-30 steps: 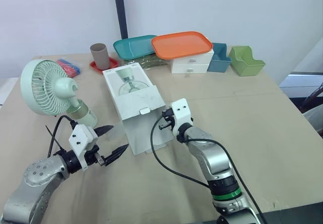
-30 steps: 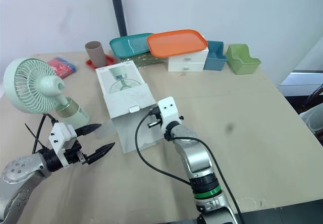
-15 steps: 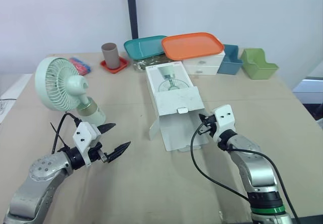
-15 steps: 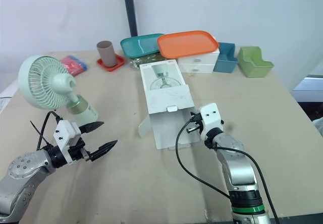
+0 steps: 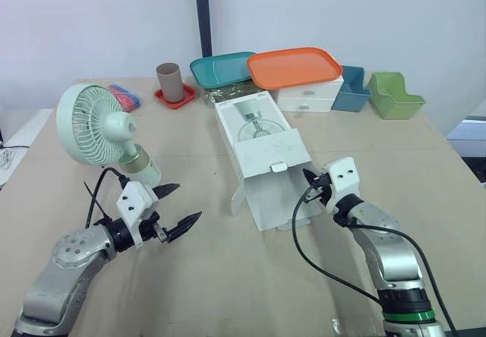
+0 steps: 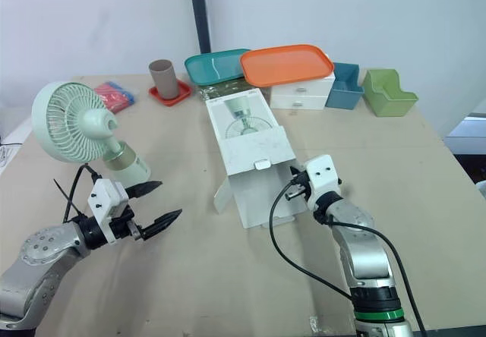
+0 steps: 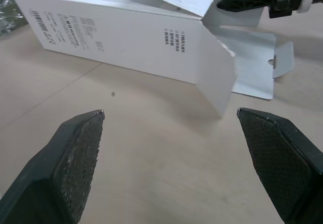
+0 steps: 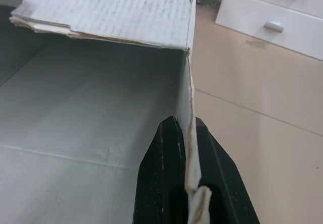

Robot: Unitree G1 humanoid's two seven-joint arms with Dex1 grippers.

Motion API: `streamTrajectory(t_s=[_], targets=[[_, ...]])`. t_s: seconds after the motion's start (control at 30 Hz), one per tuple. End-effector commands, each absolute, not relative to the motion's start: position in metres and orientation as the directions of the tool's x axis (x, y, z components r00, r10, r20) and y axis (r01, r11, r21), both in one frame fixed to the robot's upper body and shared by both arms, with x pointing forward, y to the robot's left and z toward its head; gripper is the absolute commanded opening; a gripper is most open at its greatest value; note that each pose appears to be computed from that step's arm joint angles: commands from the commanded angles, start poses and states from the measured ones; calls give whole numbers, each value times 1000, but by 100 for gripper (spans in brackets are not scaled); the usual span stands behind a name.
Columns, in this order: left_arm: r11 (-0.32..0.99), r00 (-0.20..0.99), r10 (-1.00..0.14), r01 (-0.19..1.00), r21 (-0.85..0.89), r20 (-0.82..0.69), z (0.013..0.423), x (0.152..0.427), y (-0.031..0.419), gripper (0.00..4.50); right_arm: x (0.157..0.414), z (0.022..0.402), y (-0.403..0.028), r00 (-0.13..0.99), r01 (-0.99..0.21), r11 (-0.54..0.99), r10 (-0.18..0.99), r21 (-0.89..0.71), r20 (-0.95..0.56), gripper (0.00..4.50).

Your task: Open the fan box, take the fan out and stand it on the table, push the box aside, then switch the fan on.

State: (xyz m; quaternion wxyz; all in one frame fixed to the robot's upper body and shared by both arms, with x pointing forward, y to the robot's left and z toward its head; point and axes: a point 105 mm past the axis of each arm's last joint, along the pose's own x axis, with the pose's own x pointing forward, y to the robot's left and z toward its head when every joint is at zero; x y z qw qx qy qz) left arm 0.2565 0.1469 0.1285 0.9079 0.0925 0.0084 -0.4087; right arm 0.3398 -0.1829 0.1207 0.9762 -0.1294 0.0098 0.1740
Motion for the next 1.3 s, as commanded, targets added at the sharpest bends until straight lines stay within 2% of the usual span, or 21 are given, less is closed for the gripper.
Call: streamTrajectory(t_s=[0.03,0.33,0.53,0.67,0.8,0.93,1.07,1.23,1.3], targets=[[653,673,-737,733,190,-66,136,258,150,450,338,132,-188,943,-324,906,332,-271,-18,3],[657,676,-734,730,188,-58,136,261,148,450,342,136,-195,943,-319,900,333,-298,-3,3],[657,676,-734,730,189,-62,135,258,150,450,333,140,-228,960,-261,922,278,-286,18,3],[654,674,-736,733,189,-65,135,256,152,450,319,140,-269,981,-184,944,192,-276,4,3],[644,664,-745,742,186,-68,134,256,150,450,308,150,-315,998,-46,970,57,-238,37,3],[639,658,-750,746,187,-64,135,259,150,450,299,153,-343,996,83,980,-74,-180,53,3],[633,652,-756,751,187,-58,137,262,149,450,293,153,-349,991,127,980,-121,-155,52,3],[617,636,-770,764,188,-56,138,264,145,450,299,142,-337,992,123,987,-122,-103,12,3],[618,636,-770,763,190,-53,139,265,145,450,298,134,-339,988,155,986,-156,-64,-17,3]])
